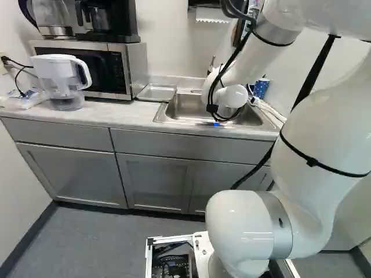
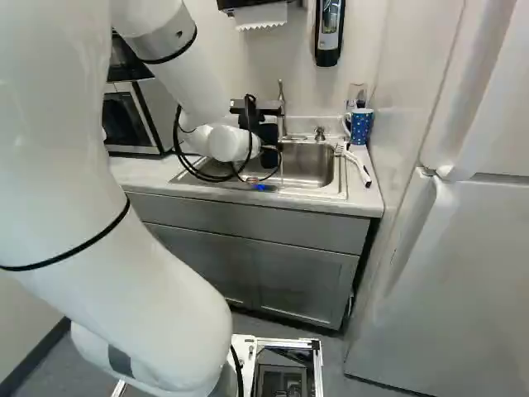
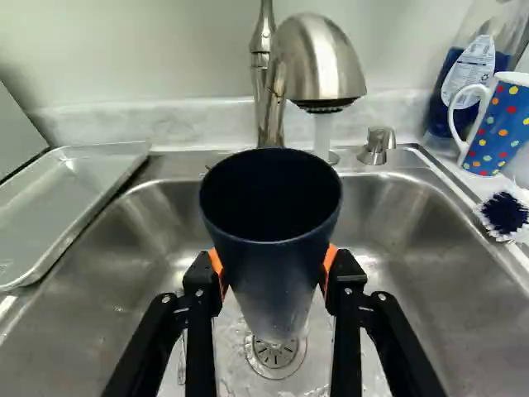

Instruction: Rinse the cup and place it in the tray

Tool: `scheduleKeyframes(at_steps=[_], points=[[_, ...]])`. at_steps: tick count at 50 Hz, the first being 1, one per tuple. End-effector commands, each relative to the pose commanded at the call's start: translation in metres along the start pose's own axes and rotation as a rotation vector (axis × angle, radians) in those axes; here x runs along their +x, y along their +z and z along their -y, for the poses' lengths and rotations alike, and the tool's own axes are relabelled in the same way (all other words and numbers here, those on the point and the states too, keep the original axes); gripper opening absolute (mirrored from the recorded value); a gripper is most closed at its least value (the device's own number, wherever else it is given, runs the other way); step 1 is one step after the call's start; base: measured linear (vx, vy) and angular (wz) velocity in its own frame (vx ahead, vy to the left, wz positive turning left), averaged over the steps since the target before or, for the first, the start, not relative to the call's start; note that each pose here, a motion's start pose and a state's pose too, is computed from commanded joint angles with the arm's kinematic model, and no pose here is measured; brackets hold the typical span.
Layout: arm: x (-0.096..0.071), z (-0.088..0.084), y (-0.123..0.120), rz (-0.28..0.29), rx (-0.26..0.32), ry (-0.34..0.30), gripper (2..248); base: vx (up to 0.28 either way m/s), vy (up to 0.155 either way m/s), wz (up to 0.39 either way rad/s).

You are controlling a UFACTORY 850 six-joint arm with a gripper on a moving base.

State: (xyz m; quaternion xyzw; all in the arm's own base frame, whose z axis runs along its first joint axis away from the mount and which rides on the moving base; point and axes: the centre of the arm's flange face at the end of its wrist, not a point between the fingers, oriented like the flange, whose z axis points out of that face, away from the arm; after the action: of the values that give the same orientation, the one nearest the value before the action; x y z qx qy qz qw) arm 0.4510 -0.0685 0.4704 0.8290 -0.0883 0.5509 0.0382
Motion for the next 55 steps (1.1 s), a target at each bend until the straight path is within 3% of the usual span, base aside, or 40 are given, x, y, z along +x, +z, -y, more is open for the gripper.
scheduleKeyframes(at_steps=[22, 55], points=[[0.001, -0.020, 0.005, 0.025, -0.041, 0.019, 125, 0.000, 0.000, 0.000], [0.007, -0.018, 0.020, 0.025, -0.038, 0.018, 125, 0.000, 0.000, 0.000]])
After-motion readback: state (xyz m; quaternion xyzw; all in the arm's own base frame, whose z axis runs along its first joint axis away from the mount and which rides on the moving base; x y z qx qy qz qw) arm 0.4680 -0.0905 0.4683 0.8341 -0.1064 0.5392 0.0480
